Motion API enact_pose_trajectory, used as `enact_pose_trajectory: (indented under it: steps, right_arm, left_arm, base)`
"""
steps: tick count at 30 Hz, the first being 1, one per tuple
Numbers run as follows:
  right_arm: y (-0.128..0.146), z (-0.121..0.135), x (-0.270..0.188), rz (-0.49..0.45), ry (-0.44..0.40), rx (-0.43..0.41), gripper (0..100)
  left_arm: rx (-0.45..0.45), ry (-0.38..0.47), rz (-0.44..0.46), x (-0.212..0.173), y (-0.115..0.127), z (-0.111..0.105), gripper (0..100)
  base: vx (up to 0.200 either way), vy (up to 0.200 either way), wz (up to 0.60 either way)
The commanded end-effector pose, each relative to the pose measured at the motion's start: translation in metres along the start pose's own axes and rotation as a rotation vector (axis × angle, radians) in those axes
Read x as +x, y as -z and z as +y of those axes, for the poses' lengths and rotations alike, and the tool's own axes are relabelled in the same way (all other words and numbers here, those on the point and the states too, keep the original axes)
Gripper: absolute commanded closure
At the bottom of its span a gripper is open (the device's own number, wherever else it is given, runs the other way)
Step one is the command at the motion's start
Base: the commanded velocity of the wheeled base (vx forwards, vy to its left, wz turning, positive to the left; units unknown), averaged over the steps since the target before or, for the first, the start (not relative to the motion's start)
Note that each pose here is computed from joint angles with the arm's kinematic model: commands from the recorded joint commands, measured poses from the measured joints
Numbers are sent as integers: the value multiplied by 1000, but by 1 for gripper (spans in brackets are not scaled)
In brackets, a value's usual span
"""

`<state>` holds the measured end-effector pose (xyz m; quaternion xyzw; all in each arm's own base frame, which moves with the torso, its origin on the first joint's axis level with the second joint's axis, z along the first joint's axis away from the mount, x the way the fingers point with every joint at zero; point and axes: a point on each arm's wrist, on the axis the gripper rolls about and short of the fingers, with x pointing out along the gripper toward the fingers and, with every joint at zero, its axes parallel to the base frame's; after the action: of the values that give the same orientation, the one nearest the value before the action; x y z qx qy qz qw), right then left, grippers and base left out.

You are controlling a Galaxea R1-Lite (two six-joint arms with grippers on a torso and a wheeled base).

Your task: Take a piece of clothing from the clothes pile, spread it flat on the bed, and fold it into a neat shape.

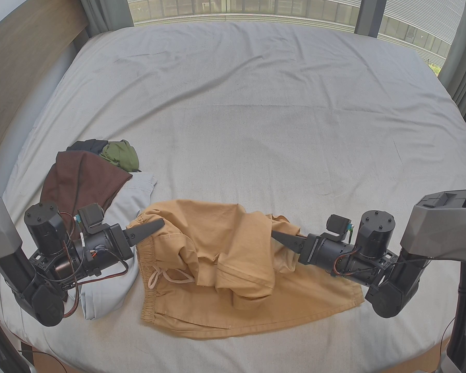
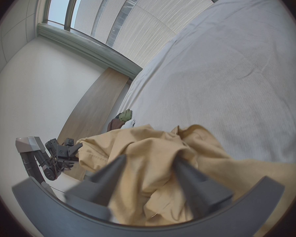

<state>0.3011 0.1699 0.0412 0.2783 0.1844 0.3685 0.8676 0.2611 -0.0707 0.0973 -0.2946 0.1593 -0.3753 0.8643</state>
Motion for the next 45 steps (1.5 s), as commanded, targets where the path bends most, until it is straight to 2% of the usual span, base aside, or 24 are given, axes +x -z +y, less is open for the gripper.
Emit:
enact_pose_trajectory:
  steps: [1, 16, 21, 29, 31, 35, 45]
  right_arm:
    - [6, 13, -5, 32, -29, 0, 0]
    - [24, 43, -5, 105, -115, -3, 0]
    - [23, 63, -15, 132, -183, 12, 0]
    - [34, 55, -21, 182, -148, 23, 0]
    - [46, 44, -17, 218, -115, 33, 0]
    - [58, 39, -20, 268, -94, 41, 0]
    - [76, 52, -14, 335, -151, 33, 0]
  left_arm:
    - [-3, -2, 3, 0, 1, 0, 100]
    - [-1, 1, 1, 0, 0, 0, 100]
    - [-1, 0, 1, 0, 0, 0, 100]
    - [1, -1, 0, 0, 0, 0, 100]
    - [1, -2, -2, 0, -1, 0, 100]
    - [4, -2, -7, -1, -2, 1, 100]
    - [7, -1, -11, -1, -3, 0, 100]
  base:
    - [0, 0, 0]
    - [0, 0, 0]
    - [0, 0, 0]
    - [0, 0, 0]
    - [0, 0, 0]
    - [0, 0, 0]
    - [0, 0, 0]
